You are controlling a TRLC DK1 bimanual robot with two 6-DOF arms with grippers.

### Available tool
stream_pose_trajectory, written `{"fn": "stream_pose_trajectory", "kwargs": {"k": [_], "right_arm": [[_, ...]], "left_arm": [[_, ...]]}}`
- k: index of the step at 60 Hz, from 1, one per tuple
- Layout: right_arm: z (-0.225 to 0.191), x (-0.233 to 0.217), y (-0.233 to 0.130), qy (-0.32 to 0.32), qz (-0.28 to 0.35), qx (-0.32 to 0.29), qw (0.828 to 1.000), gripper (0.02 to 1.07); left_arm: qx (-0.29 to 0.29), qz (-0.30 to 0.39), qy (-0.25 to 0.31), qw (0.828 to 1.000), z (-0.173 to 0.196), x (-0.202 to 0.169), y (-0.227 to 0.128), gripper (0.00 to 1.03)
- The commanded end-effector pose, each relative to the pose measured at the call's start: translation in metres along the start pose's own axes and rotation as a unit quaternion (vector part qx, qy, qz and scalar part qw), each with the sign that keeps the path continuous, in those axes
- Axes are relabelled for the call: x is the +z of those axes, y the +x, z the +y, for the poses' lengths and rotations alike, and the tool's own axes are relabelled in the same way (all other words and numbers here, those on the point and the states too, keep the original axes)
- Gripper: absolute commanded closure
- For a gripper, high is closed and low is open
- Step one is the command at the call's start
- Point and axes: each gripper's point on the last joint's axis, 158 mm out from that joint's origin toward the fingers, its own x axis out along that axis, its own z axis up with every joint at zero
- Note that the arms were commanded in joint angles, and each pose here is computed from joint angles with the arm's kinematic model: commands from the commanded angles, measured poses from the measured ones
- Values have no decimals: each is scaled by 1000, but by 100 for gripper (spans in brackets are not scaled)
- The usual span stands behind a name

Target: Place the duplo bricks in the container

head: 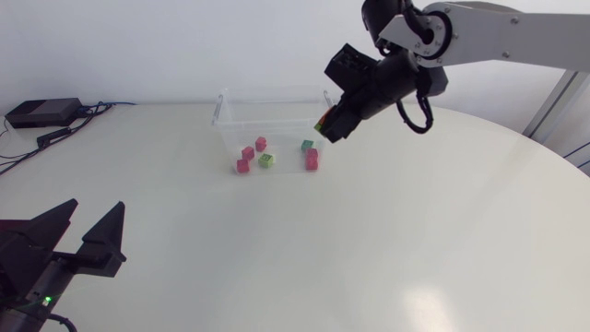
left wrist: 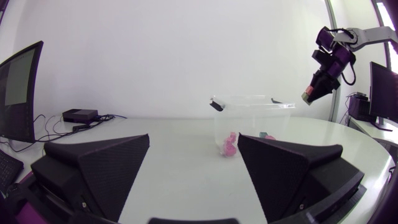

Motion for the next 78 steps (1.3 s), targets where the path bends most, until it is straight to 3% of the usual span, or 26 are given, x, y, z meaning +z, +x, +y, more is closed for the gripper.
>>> {"fn": "stream_pose_trajectory", "kwargs": {"k": [1, 32, 34, 37, 38, 40, 47, 59, 67, 78], "right_arm": [[-10, 22, 9, 20, -23, -8, 999, 82], [-60, 87, 45, 77, -118, -57, 988, 78], [-67, 87, 50, 84, -114, -70, 987, 71], [-73, 83, 64, 89, -98, -84, 988, 37], [-76, 81, 69, 94, -93, -92, 987, 15], [-77, 80, 73, 94, -90, -95, 987, 5], [-79, 83, 61, 89, -102, -115, 984, 6], [-89, 91, -23, 91, -163, -182, 965, 6], [-106, 60, -64, 109, -153, -247, 950, 6], [-108, 0, -104, 110, -134, -291, 941, 6]], "left_arm": [[-2, -4, -12, 1000, 0, -3, 0, 4], [-2, -4, -12, 1000, 0, -3, 0, 4], [-2, -4, -12, 1000, 0, -3, 0, 4], [-2, -4, -12, 1000, 0, -3, 0, 4], [-2, -4, -12, 1000, 0, -3, 0, 4], [-2, -4, -12, 1000, 0, -4, 0, 4], [-2, -4, -12, 1000, 0, -3, 0, 4], [-2, -4, -12, 1000, 0, -3, 0, 4], [-2, -4, -12, 1000, 0, -4, 0, 4], [-2, -4, -12, 1000, 0, -4, 0, 4]]}}
